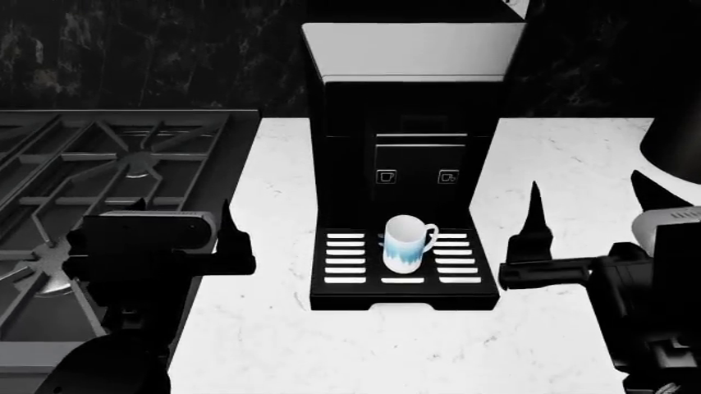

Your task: Press the button on the coffee machine to serve coffee.

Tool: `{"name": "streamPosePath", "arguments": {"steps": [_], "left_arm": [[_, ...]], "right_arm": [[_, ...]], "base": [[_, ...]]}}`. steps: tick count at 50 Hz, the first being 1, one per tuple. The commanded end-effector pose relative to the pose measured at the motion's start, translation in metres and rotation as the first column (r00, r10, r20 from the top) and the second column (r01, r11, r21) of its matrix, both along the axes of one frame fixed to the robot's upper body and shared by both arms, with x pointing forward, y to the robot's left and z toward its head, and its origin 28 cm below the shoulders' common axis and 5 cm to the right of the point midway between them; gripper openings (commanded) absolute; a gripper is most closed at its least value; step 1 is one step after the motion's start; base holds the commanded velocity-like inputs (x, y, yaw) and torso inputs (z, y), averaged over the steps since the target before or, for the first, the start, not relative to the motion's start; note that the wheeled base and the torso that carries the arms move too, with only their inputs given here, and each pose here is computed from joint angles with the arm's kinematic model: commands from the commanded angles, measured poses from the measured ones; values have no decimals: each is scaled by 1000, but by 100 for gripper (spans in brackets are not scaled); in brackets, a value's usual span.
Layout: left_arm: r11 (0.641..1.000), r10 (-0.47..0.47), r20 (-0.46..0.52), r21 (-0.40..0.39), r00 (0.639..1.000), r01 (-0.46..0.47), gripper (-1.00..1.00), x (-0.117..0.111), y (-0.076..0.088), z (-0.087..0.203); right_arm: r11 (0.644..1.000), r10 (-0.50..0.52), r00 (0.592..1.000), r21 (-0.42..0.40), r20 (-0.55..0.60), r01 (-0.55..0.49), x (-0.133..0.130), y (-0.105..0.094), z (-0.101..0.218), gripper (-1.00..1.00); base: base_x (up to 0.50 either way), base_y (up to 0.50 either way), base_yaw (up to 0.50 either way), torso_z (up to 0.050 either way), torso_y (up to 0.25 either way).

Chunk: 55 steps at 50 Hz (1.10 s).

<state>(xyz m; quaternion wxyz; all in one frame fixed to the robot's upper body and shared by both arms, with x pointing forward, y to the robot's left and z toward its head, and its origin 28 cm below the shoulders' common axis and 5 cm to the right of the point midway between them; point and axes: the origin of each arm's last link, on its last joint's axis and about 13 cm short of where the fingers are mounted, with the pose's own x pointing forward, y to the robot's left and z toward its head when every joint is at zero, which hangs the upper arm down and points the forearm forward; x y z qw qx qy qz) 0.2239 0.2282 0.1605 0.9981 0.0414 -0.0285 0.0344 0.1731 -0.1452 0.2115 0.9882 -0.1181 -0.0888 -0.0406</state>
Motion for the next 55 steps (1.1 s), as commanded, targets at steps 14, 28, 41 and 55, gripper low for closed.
{"name": "streamPosePath", "arguments": {"steps": [14,28,41,55], "left_arm": [[1000,-11,6,-12,1000,11,100,3,-1,-1],[1000,-11,2,-14,1000,11,100,3,-1,-3],[1000,-10,1,-15,1000,10,100,3,-1,-4],[1000,-13,-3,-15,1000,13,100,3,-1,-5]], "right_arm": [[989,145,989,-24,-40,-146,-34,19,22,100],[970,240,967,-11,-83,-241,-40,35,17,100],[958,283,953,73,-103,-277,-23,41,14,100],[940,334,934,121,-127,-320,-3,49,7,100]], "base": [[0,0,0,0,0],[0,0,0,0,0],[0,0,0,0,0],[0,0,0,0,0]]}}
